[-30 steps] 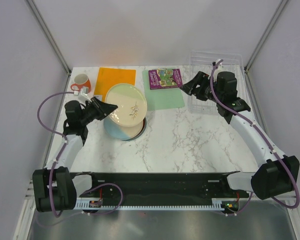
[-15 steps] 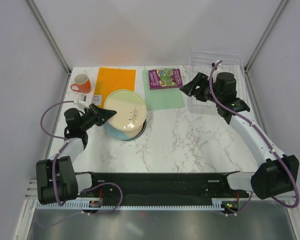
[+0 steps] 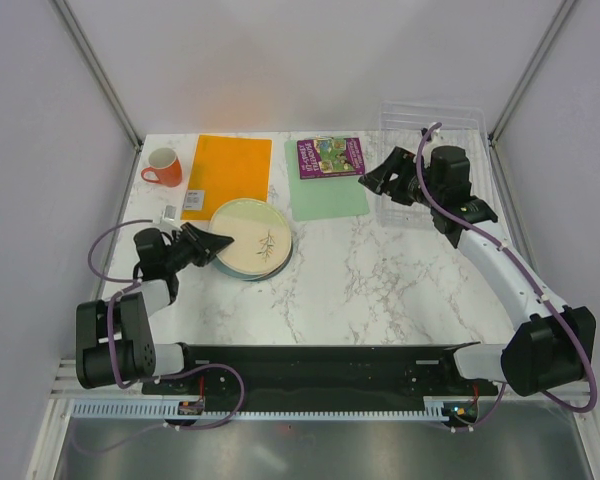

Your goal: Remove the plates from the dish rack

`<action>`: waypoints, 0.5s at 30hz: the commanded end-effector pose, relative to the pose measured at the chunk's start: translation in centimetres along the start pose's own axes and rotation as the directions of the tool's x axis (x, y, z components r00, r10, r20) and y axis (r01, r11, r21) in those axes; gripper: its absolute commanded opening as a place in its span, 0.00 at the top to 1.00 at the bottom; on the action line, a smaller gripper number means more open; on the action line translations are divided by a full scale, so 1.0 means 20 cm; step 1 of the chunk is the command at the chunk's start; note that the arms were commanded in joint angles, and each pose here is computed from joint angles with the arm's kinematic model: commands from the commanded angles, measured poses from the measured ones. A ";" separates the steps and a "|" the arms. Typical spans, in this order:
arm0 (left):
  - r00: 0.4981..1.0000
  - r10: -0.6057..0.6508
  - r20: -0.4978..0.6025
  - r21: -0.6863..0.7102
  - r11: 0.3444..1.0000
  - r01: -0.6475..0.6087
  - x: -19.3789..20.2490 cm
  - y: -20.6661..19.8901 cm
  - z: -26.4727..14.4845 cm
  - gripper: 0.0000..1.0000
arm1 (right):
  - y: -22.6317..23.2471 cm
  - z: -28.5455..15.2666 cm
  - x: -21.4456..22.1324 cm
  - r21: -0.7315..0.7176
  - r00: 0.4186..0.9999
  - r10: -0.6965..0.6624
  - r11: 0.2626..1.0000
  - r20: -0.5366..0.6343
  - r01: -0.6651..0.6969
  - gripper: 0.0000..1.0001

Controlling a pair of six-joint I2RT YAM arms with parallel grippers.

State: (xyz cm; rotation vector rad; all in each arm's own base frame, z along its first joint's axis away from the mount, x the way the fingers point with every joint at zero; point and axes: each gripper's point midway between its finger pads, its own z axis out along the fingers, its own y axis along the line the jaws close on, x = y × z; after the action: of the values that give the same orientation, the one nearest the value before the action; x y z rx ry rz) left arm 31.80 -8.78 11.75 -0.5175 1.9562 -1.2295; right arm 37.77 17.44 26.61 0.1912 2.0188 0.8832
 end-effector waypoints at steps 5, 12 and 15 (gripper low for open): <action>0.996 0.043 0.074 0.060 0.997 -0.047 -0.10 -0.06 0.00 0.98 | 0.00 0.01 -0.01 -0.018 1.000 -0.028 0.999 0.014 0.029 0.26; 0.993 0.067 0.099 -0.069 0.996 -0.060 -0.10 0.05 -0.01 0.96 | -0.01 0.01 -0.01 -0.014 1.000 -0.027 1.000 0.009 0.028 0.26; 0.992 0.088 0.094 -0.102 0.992 -0.078 -0.11 0.07 -0.02 0.85 | -0.01 0.02 0.00 -0.016 1.000 -0.026 1.000 0.008 0.026 0.26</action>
State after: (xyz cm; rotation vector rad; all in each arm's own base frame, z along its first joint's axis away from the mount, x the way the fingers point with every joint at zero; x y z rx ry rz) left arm 31.79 -7.32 9.29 -0.6583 1.9956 -1.1324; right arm 37.70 17.40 25.89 0.1864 2.0339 0.8754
